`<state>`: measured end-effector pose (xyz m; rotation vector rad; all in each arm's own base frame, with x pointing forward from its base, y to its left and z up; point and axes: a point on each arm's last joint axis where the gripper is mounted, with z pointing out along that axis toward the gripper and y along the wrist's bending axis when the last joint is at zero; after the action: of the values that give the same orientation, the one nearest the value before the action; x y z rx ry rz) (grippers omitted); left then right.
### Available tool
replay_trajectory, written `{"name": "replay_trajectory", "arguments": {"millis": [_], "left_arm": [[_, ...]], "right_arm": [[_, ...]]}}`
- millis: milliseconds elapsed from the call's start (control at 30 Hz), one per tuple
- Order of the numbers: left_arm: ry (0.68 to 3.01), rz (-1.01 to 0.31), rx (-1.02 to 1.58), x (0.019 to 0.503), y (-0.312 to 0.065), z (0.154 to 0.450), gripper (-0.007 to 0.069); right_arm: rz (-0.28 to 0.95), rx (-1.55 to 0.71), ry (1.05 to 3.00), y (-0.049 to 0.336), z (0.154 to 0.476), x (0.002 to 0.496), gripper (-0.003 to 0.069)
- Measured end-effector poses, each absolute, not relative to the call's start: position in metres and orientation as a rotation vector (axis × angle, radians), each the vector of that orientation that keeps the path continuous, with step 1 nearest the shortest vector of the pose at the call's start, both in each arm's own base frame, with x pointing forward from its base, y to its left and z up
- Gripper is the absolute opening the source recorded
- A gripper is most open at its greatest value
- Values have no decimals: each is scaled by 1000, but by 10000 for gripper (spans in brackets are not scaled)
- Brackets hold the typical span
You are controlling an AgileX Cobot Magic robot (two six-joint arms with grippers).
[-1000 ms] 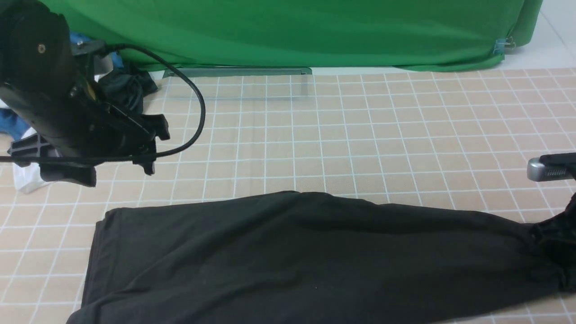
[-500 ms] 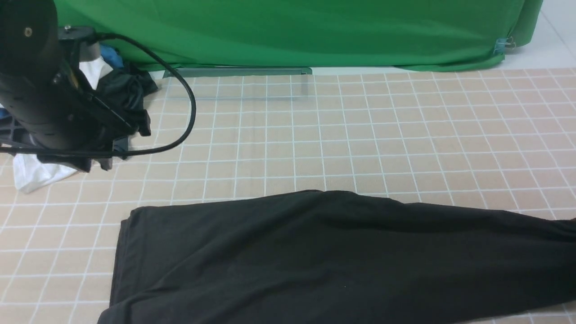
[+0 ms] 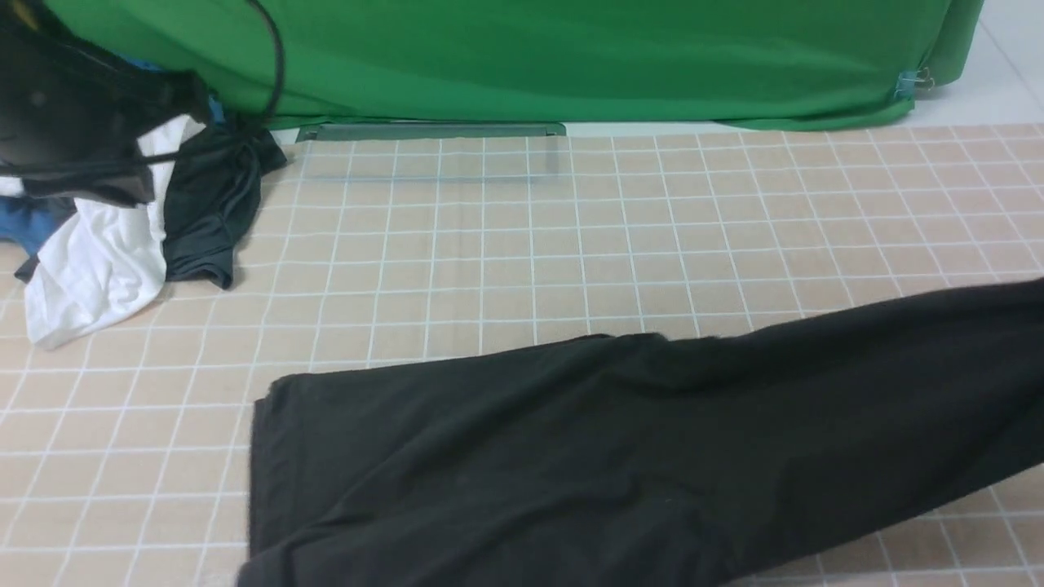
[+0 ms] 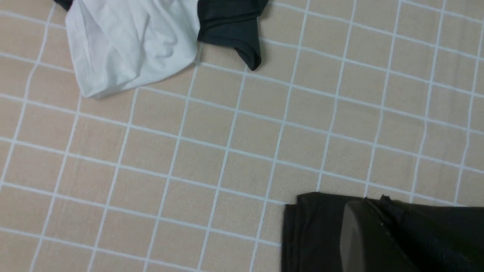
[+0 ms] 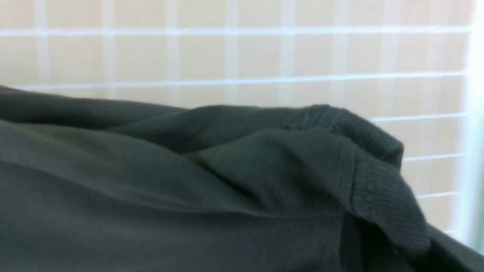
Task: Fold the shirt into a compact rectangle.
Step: 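Fold the right end of the dark garment over onto its left end with the right gripper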
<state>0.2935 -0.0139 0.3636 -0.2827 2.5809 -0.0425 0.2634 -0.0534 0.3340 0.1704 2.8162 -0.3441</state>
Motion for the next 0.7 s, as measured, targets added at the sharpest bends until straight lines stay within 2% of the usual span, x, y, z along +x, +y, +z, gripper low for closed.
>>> {"name": "replay_trajectory", "arguments": {"millis": [233, 333, 400, 500, 533, 600, 667, 700], "left_arm": [[2588, -72, -352, 293, 10, 363, 16], [2590, -76, -345, 293, 12, 363, 16], [2591, -77, -340, 293, 12, 363, 16], [2591, -80, -334, 293, 11, 363, 16], [2592, -80, -334, 293, 11, 363, 16], [2593, -75, -307, 293, 11, 363, 16], [2596, -73, -283, 293, 11, 363, 16], [2598, -78, -265, 293, 10, 363, 16]], "right_arm": [[-442, 174, 2813, -59, 336, 262, 65], [-408, 204, 2808, -56, 336, 262, 65], [-332, 199, 2803, -45, 337, 262, 65], [-136, 196, 2799, -7, 338, 263, 65], [-123, 194, 2799, -4, 338, 263, 65], [8, 136, 2813, 39, 336, 262, 65], [50, 98, 2826, 60, 334, 260, 65], [89, 50, 2838, 85, 330, 258, 65]]}}
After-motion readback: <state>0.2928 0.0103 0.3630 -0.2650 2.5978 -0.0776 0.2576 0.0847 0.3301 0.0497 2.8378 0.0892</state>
